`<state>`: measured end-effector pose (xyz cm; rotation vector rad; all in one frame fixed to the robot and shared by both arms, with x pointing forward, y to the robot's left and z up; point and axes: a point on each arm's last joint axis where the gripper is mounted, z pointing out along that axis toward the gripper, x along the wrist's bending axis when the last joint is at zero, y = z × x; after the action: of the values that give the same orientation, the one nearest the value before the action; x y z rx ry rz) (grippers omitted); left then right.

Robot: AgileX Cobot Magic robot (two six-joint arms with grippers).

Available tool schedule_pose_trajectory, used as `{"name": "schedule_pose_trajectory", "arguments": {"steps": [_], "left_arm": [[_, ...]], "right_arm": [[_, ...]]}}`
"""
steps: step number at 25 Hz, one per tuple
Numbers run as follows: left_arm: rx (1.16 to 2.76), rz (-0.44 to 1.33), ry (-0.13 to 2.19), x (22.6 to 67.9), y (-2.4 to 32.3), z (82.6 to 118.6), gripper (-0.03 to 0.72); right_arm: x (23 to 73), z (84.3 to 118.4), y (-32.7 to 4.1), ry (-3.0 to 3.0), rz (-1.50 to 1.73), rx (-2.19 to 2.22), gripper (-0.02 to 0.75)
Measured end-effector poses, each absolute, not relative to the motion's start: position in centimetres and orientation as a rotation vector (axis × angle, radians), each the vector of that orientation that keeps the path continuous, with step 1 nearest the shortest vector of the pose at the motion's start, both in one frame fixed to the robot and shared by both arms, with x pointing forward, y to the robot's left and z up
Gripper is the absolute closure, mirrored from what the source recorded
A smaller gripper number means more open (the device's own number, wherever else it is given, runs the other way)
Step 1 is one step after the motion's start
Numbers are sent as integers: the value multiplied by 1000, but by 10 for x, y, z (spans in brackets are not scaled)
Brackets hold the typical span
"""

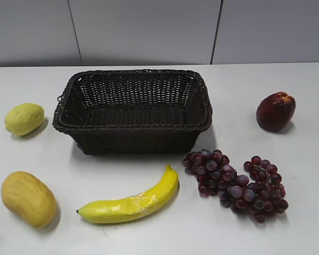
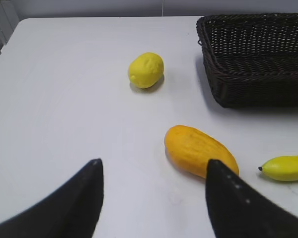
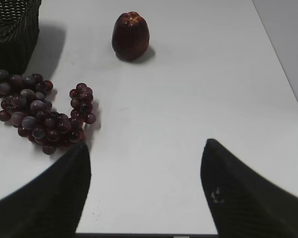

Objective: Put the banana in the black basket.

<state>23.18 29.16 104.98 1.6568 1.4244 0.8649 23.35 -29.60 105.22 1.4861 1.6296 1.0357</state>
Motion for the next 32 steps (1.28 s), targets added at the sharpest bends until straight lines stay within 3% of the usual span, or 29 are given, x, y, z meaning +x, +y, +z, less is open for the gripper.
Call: {"name": "schedule_pose_trajectory", "arguments": {"steps": [21, 32], "left_arm": [[1651, 831, 1418, 233, 289, 1050, 97], [1697, 678, 1435, 303, 281, 1082, 98]], "right_arm": [[233, 1052, -296, 1630, 1036, 1486, 183], [233, 1052, -296, 1630, 1036, 1486, 183]]}}
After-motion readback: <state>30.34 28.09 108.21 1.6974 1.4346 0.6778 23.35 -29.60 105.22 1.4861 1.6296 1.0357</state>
